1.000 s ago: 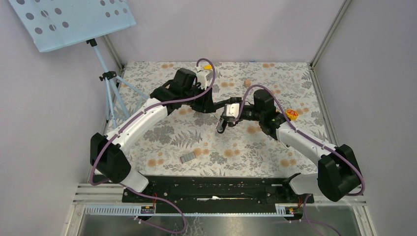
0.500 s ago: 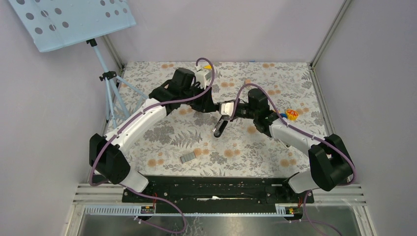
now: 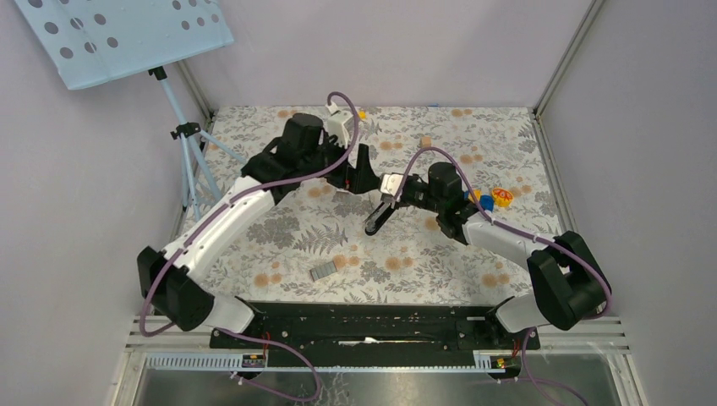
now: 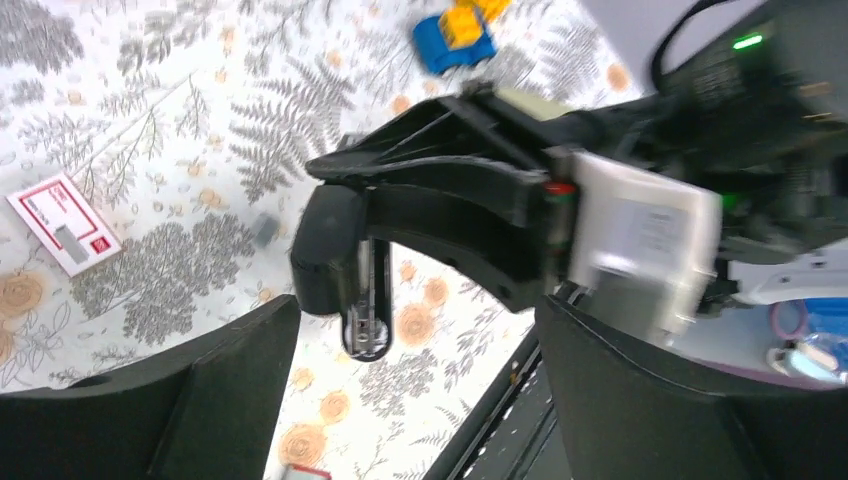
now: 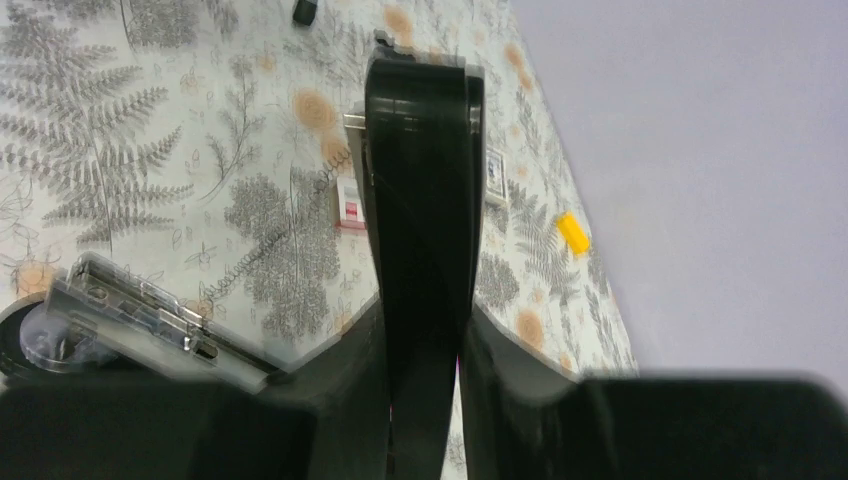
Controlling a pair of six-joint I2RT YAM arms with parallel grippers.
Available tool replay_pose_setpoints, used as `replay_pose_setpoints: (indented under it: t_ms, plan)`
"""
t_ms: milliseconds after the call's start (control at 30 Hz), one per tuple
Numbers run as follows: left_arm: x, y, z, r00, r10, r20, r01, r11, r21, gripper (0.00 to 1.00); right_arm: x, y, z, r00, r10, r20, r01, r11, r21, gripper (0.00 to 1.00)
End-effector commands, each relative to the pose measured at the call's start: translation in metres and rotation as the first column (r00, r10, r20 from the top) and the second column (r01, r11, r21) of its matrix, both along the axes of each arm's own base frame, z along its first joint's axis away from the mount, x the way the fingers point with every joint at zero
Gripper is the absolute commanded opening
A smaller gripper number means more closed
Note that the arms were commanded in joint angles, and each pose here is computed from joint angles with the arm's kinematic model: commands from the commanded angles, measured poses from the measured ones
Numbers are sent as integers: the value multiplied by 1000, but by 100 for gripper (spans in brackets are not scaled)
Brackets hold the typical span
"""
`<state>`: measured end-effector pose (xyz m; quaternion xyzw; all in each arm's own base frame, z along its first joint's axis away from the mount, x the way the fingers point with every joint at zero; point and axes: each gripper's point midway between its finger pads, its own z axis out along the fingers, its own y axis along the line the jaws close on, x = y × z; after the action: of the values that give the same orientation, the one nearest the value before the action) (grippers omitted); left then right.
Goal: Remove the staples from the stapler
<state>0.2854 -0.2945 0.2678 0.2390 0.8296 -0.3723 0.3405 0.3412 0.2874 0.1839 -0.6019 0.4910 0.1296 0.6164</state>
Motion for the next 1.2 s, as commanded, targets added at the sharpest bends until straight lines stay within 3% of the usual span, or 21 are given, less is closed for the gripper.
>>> replay_pose_setpoints:
  t_ms: [0,167,333,633,1167]
  plan:
    - [-12,-1,69,983,-10,184,40,986,-159,93,16,-11,49,990,-120,80,108,984,143,0]
    - [-20,11,69,974,14,228,31,981,-191,94,18,-29,71,988,-144,56,122,951,284,0]
    - [-32,14,59,978,-31,206,88,959,-271,94,0,-41,106,994,-42,106,-4,914,405,0]
    - [-39,-2,23,986,-131,104,158,930,-332,91,-40,-28,153,960,139,242,-238,859,453,0]
    - [-54,-21,4,968,-247,46,241,863,-444,92,-58,-24,185,925,217,313,-357,782,511,0]
